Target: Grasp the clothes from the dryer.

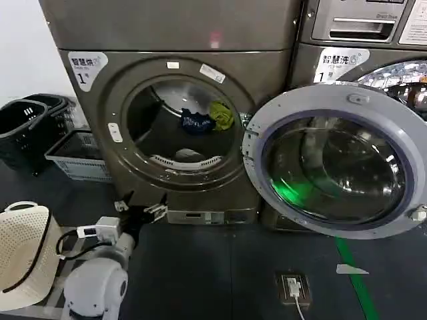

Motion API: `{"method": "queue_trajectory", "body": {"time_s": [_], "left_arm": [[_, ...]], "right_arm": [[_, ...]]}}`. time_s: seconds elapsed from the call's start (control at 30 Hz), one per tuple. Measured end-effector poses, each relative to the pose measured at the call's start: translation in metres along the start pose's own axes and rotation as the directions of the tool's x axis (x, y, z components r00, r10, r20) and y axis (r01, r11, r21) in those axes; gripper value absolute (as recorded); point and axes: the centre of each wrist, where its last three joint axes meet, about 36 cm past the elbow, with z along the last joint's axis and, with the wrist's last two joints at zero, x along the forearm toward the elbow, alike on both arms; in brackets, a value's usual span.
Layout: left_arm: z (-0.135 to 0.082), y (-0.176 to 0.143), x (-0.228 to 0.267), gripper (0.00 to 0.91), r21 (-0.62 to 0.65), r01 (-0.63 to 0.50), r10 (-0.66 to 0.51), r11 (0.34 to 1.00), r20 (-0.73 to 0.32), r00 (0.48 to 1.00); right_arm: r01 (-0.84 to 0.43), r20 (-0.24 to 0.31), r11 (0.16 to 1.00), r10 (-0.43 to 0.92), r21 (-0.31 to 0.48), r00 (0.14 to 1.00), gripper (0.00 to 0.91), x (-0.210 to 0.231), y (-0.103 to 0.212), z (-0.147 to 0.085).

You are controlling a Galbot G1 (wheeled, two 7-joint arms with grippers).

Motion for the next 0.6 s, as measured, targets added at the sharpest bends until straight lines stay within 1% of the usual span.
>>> {"method": "queue_trajectory", "body": {"time_s": [0.6], "left_arm": [[0.0032, -0.0051, -0.0076, 0.907, -0.016, 0.003, -0.004, 1.0, -0.013, 1.0]], "right_arm": [[0.007, 0.009, 1.0, -0.007, 0.0, 1.0, 0.907, 0.0001, 0.0049, -0.0045]]}}
